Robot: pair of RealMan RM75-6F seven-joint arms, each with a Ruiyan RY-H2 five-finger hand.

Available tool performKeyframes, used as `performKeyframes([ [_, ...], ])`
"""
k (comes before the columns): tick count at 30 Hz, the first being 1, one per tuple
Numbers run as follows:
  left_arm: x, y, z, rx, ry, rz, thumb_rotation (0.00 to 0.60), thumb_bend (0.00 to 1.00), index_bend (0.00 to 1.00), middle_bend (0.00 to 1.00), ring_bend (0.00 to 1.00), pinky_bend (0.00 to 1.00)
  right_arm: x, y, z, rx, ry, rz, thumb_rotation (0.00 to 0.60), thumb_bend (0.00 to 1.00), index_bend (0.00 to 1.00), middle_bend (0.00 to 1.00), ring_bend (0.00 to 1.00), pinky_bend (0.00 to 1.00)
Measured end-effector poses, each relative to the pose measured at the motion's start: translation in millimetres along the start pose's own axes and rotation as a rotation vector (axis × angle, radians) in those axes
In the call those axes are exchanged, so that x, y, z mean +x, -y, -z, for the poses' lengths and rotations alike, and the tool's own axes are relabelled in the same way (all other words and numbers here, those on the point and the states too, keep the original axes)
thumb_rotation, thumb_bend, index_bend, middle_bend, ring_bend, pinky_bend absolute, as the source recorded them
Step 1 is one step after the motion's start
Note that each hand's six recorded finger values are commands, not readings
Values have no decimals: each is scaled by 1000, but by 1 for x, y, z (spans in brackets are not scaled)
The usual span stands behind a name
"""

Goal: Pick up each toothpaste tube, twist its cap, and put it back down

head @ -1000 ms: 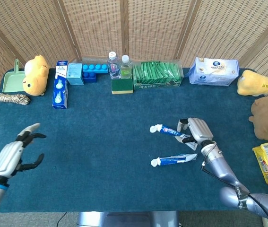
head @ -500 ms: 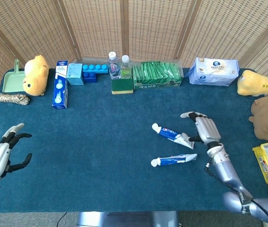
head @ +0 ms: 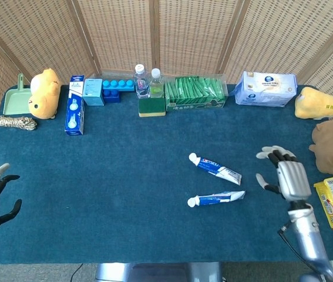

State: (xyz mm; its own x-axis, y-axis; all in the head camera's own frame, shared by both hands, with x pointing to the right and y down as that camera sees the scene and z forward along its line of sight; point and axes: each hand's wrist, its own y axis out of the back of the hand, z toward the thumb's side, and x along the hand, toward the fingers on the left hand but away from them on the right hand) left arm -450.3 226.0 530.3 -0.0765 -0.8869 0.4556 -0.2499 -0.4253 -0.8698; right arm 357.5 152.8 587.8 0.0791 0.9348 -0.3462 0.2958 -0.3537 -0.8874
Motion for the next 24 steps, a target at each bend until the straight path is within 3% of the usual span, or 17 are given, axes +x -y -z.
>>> performKeyframes([
  [5,-11,0,6,40,22,-56,600,349,248,116,35,137,28,-4,13,87,32,41,600,327,370,285,169,202],
  [12,-29,13,15,67,-10,-39,600,348,240,108,34,127,64,-2,26,111,83,49,600,327,394,289,169,200],
  [24,-37,15,7,86,-5,-24,600,347,233,99,28,122,78,-8,31,127,78,63,600,327,394,289,169,197],
])
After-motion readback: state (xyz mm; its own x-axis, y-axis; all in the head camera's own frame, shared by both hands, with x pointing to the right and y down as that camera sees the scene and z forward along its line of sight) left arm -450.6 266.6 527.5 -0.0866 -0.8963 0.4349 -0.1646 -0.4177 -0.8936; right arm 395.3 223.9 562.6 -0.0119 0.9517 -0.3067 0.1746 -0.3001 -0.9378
